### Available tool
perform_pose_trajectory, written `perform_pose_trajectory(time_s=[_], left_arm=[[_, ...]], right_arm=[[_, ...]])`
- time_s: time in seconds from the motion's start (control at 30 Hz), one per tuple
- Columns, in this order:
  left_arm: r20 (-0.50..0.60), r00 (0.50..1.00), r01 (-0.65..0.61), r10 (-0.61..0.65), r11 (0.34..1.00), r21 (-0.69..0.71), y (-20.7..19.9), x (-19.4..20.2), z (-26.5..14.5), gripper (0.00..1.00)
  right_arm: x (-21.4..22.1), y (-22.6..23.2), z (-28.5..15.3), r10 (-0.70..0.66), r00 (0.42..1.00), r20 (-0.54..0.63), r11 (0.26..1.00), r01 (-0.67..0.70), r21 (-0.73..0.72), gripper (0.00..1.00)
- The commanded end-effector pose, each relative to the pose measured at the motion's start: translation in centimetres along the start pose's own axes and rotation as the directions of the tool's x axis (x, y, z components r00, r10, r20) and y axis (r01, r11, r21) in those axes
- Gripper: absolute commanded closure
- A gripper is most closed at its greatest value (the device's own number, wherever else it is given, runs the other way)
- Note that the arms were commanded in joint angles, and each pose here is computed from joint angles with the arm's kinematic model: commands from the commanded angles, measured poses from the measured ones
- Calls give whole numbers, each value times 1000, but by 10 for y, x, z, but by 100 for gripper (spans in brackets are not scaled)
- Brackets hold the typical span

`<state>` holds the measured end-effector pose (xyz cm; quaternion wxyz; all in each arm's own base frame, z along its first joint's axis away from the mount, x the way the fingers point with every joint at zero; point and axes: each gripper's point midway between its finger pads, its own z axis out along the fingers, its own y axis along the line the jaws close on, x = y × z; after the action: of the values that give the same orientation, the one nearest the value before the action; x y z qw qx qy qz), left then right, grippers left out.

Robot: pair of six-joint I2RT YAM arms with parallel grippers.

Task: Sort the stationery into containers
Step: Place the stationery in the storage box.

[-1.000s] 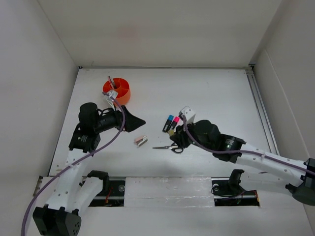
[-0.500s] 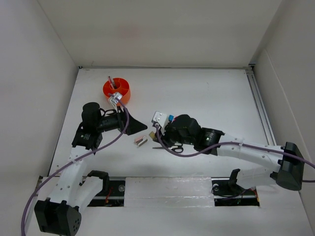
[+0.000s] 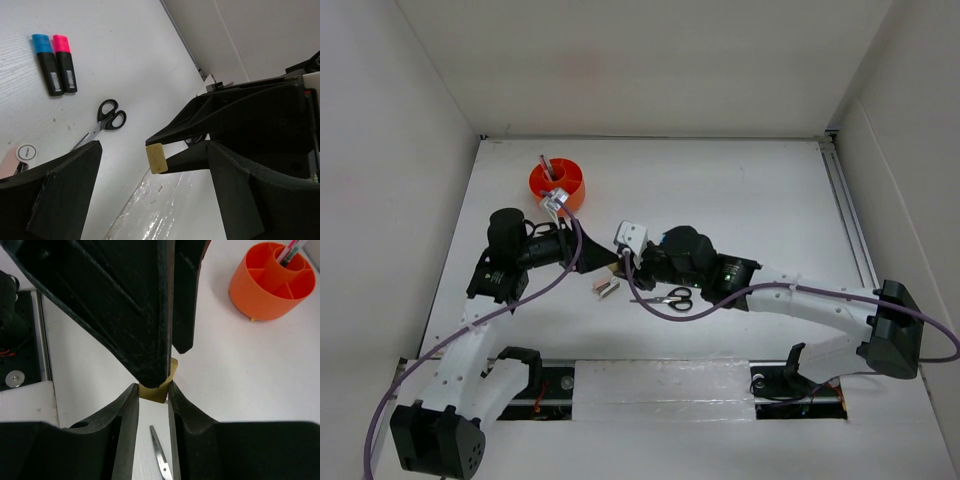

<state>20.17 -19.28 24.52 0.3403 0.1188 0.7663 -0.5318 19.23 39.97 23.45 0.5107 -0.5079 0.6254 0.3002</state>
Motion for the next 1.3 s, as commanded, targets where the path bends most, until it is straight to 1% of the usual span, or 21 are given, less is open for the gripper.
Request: perform_pose_trajectory(time_s=[0.0,0.1,0.23,0.3,0.33,0.37,0.4,0.43,0.5,0.53,0.57,0.63,0.67,0.87,1.07,1.2,1.27], left_arm=[[3,1000,-21,21,1000,-1,0,-2,0,19],[3,1000,-21,21,1000,-1,0,-2,0,19],[-2,1000,-13,13,1000,-3,2,-1,2,26],[-2,1000,-13,13,1000,-3,2,-1,2,33],[-2,1000,-13,13,1000,-3,2,-1,2,35],[-2,1000,-13,13,1000,-3,2,-1,2,35],[-2,1000,-13,13,1000,-3,2,-1,2,41],[-2,1000,-13,13,1000,-3,2,-1,2,44],[-2,1000,-13,13,1000,-3,2,-1,2,46],[-2,1000,-13,13,1000,-3,2,-1,2,50],[-2,1000,-13,13,1000,-3,2,-1,2,51],[-6,1000,-6,6,1000,-6,4,-1,3,54],[-6,1000,-6,6,1000,-6,4,-1,3,56],[-11,1000,-6,6,1000,2,3,0,2,57],[-20,1000,2,-2,1000,7,3,1,3,70],[-25,1000,-7,7,1000,15,2,2,3,76],[-25,1000,-7,7,1000,15,2,2,3,77]], right_arm=[[-52,-8,-4,-38,985,167,999,32,40,100],[-57,-7,-3,-41,982,185,998,33,46,100],[-61,2,-3,-45,979,197,999,40,29,100],[-61,0,-3,-45,980,194,998,37,42,100],[-60,-2,-3,-44,980,192,998,35,52,100],[-61,0,-3,-45,980,192,998,36,53,100],[-57,1,0,-44,982,183,998,36,51,100],[-57,-1,0,-44,982,181,997,34,62,100],[-62,-2,-1,-45,981,190,997,34,64,100],[-64,-5,-1,-46,979,197,996,31,81,100],[-61,-2,2,-46,981,188,996,31,83,100],[-60,-8,1,-46,982,181,993,25,116,100],[-57,-4,4,-46,984,174,994,28,106,100],[-57,-9,6,-45,985,168,991,23,133,100],[-58,-11,8,-45,985,166,990,21,141,100],[-61,-9,12,-46,985,166,989,22,145,100],[-60,-11,12,-46,985,164,988,20,153,100]])
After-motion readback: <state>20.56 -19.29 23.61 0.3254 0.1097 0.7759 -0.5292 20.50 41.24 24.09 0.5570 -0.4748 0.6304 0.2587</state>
